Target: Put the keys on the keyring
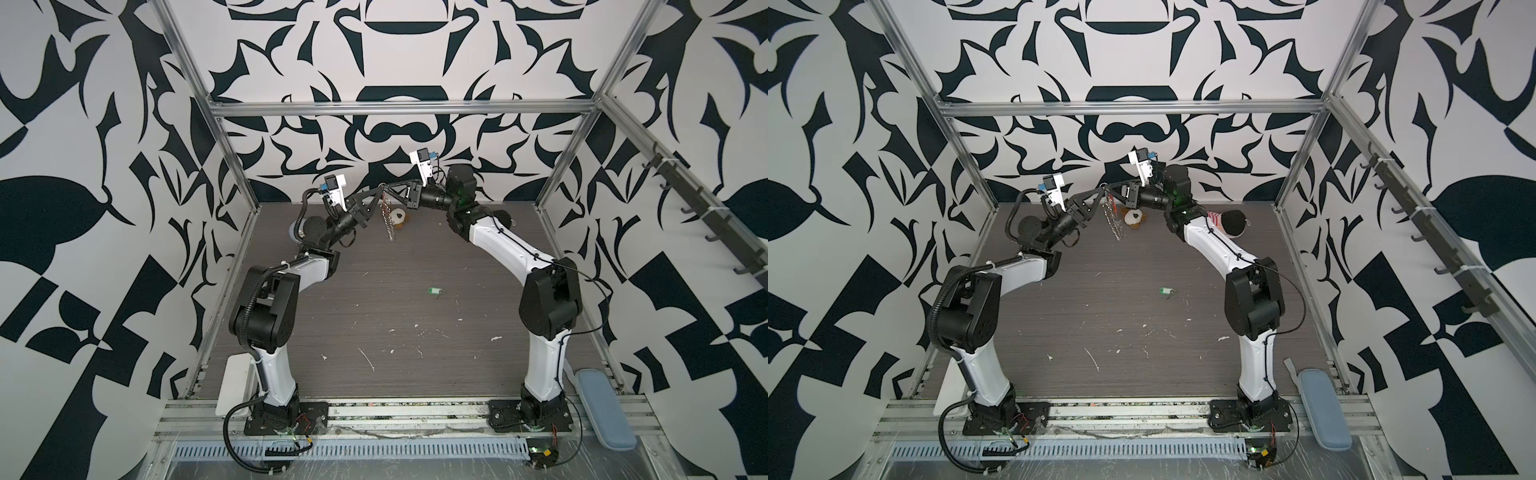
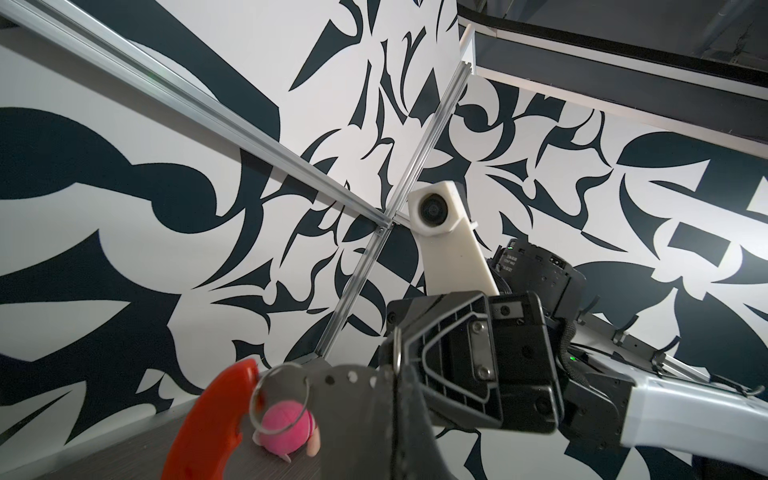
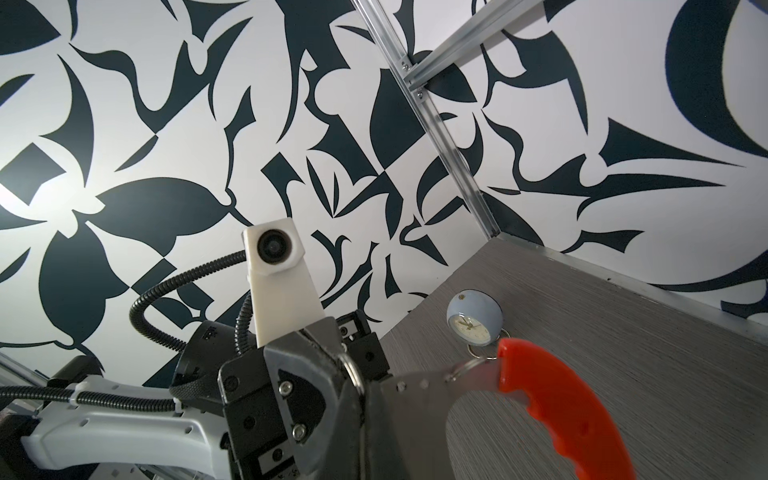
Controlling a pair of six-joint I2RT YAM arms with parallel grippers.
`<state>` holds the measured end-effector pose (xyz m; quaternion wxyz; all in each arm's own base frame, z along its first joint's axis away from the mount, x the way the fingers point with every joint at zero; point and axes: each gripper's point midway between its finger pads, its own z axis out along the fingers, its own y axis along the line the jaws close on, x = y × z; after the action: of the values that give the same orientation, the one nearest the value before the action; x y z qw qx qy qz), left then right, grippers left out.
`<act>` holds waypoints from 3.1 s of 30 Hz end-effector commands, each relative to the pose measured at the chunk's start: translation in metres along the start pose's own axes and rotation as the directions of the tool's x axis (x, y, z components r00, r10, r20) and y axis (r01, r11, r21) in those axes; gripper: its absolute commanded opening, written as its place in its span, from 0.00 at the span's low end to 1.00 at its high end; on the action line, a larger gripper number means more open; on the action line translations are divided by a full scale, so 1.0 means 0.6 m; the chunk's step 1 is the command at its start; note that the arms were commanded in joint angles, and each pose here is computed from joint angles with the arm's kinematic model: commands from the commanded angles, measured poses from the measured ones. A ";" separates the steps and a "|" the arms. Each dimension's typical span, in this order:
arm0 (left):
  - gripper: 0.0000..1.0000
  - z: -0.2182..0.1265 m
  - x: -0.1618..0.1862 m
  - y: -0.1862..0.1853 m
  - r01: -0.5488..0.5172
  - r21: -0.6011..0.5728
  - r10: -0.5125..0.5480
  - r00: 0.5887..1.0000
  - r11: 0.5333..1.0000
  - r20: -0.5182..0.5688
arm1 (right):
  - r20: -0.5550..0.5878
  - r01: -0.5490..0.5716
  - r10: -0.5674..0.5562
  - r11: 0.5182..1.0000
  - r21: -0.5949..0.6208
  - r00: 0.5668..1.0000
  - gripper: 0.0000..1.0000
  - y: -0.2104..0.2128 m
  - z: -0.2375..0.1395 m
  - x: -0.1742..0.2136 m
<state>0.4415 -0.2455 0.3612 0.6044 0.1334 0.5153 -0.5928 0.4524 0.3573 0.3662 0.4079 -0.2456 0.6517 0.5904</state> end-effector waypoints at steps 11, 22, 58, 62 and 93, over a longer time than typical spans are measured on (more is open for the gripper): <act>0.26 -0.069 -0.004 0.029 -0.175 0.011 0.175 0.972 0.984 -0.158 | -0.433 0.402 -0.240 0.853 0.334 0.869 0.00 -0.026 -0.030 0.039; 0.29 -0.082 0.070 0.034 -0.186 0.085 0.204 0.846 0.979 -0.493 | -0.627 0.569 -0.322 0.787 0.240 0.710 0.00 -0.024 -0.039 0.079; 0.30 -0.066 0.098 0.006 -0.094 0.183 0.183 0.806 0.979 -0.563 | -0.551 0.507 -0.392 0.859 0.067 0.737 0.00 0.043 -0.032 0.093; 0.27 -0.067 0.097 0.003 -0.081 0.189 0.176 0.806 0.979 -0.565 | -0.542 0.496 -0.388 0.866 0.062 0.745 0.00 0.046 -0.033 0.093; 0.32 -0.077 0.065 -0.016 -0.061 0.199 0.156 0.847 0.978 -0.508 | -0.488 0.452 -0.379 0.891 0.037 0.786 0.00 0.059 -0.019 0.074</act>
<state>0.4106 -0.2278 0.3105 0.4642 0.3570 0.6134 -0.5299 0.3999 0.3563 0.3089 0.3313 -0.4804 0.7366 0.3418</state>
